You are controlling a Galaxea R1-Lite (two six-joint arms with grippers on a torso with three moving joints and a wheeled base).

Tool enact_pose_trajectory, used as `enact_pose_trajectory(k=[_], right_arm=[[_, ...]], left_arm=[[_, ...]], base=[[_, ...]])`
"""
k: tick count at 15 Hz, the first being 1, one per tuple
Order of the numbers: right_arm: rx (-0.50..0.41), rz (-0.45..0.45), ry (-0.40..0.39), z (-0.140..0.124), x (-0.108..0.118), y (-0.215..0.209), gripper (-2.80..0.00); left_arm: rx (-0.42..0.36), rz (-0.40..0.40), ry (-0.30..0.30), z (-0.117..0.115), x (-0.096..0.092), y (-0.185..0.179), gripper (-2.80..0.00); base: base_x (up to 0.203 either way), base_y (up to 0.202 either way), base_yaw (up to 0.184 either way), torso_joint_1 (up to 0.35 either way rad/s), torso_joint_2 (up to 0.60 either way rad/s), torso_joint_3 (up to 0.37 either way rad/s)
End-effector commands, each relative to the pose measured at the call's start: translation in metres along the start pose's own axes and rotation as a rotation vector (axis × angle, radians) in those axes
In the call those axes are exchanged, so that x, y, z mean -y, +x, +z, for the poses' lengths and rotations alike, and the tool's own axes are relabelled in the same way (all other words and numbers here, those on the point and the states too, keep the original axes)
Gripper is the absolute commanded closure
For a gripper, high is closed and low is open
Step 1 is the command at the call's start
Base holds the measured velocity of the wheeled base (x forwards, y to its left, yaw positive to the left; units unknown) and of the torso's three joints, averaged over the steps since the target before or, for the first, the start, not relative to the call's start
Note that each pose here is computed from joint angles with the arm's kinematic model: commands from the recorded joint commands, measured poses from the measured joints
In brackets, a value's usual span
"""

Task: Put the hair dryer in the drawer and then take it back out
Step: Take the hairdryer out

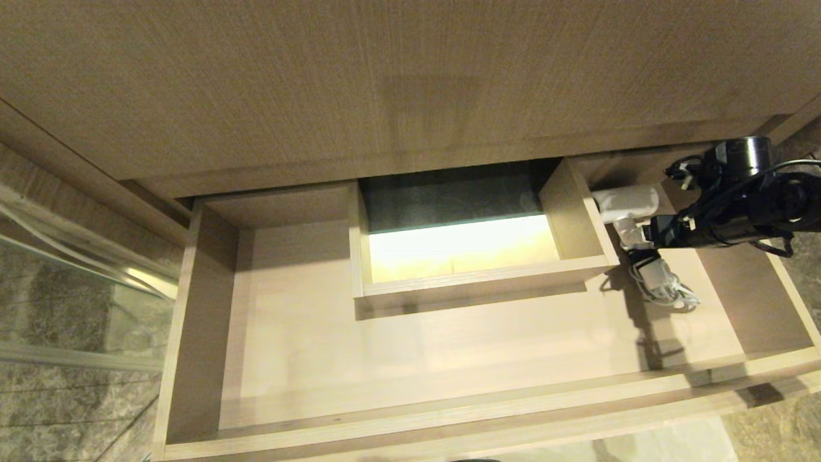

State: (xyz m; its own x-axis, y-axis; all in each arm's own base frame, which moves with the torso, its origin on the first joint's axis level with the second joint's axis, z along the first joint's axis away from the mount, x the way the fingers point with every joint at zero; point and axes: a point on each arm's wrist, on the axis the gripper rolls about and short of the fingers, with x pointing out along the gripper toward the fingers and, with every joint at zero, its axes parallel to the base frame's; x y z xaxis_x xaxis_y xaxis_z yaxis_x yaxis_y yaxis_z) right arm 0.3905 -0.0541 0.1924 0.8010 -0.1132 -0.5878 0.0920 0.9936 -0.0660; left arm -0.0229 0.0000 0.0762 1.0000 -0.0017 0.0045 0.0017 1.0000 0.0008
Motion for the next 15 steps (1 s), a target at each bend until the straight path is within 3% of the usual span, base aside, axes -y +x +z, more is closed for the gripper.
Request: enact_pose_trajectory(k=[1,5,15], right_arm=[[-0.015,0.011,-0.002,-0.001,0.0,0.017,-2.8],[-0.042,0.032,-0.001,-0.008,-0.001,0.033,-2.8],[-0.004,0.085,-0.002,-0.003,-0.002,0.079,-2.8]], left_arm=[[-0.001,0.0,-0.001,0.0,0.0,0.0,0.0],[-0.001,0.0,0.001,0.0,0.0,0.0,0.0],[-0.001,0.0,0.001,0.0,0.0,0.0,0.0]], base=[[0.0,0.0,0.0,0.0,0.0,0.0],[0.0,0.0,0.0,0.0,0.0,0.0],[0.0,0.0,0.0,0.0,0.0,0.0]])
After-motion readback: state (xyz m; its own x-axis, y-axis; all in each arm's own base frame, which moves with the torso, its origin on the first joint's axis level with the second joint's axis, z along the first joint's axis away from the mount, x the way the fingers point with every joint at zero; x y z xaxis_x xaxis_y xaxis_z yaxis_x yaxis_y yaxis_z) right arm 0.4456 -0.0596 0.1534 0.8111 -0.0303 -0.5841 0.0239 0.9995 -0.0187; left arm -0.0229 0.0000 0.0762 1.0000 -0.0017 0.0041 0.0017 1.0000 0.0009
